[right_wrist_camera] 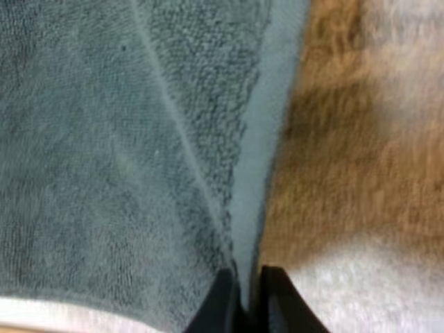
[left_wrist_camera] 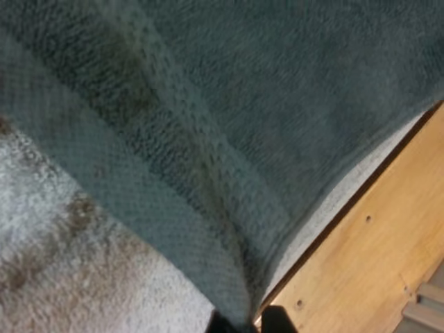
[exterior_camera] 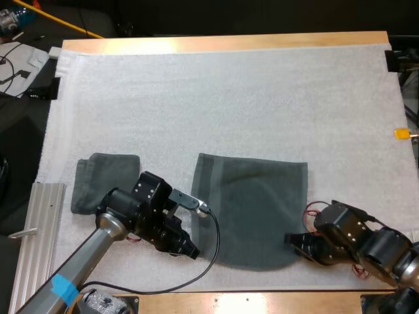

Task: Pick towel from pile, fold and stack

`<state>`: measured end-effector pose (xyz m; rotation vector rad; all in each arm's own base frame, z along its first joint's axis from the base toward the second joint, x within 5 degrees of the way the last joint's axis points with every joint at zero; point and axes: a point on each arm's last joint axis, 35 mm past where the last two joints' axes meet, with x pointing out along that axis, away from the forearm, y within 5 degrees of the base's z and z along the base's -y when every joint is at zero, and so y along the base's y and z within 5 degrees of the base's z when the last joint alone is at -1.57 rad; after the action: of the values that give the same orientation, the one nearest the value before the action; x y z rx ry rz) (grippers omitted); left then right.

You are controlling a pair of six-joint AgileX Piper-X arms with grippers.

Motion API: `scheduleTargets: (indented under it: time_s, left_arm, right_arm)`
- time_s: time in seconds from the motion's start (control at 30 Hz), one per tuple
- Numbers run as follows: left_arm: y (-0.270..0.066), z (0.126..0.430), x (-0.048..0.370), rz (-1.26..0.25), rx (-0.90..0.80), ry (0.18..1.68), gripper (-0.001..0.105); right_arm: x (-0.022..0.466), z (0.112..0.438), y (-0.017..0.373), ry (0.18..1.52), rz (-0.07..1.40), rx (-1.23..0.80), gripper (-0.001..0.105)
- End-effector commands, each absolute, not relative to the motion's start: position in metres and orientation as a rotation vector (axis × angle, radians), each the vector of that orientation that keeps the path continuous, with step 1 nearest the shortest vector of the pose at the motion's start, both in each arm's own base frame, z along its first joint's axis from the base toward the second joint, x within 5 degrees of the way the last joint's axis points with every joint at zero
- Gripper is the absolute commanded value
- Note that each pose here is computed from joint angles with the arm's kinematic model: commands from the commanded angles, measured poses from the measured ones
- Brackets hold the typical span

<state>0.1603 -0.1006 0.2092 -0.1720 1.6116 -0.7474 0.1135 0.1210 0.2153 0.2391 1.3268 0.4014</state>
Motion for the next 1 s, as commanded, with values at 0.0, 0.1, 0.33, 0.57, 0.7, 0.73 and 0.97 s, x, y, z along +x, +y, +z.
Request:
scheduleTargets:
  time_s: [0.0, 0.1, 0.33, 0.57, 0.7, 0.73, 0.97]
  left_arm:
    - [-0.102, 0.213, 0.161, -0.743, -0.184, 1.579, 0.000]
    - [-0.101, 0.210, 0.175, -0.754, -0.277, 1.539, 0.000]
    - [-0.096, 0.199, 0.197, -0.757, -0.473, 1.514, 0.000]
    - [-0.091, 0.183, 0.224, -0.738, -0.680, 1.490, 0.000]
    - [-0.092, 0.174, 0.236, -0.725, -0.744, 1.468, 0.000]
    - [-0.093, 0.172, 0.239, -0.724, -0.756, 1.462, 0.000]
    - [-0.098, 0.163, 0.257, -0.706, -0.799, 1.397, 0.000]
  right_arm:
    - [0.109, 0.220, 0.124, 1.316, 0.435, 0.253, 0.001]
    - [0.117, 0.222, 0.128, 1.265, 0.419, 0.330, 0.001]
    - [0.133, 0.220, 0.135, 1.224, 0.371, 0.431, 0.001]
    - [0.156, 0.208, 0.138, 1.210, 0.265, 0.564, 0.000]
    - [0.174, 0.201, 0.131, 1.191, 0.188, 0.650, 0.001]
    - [0.178, 0.199, 0.129, 1.186, 0.166, 0.670, 0.000]
    - [0.206, 0.189, 0.107, 1.135, 0.034, 0.815, 0.000]
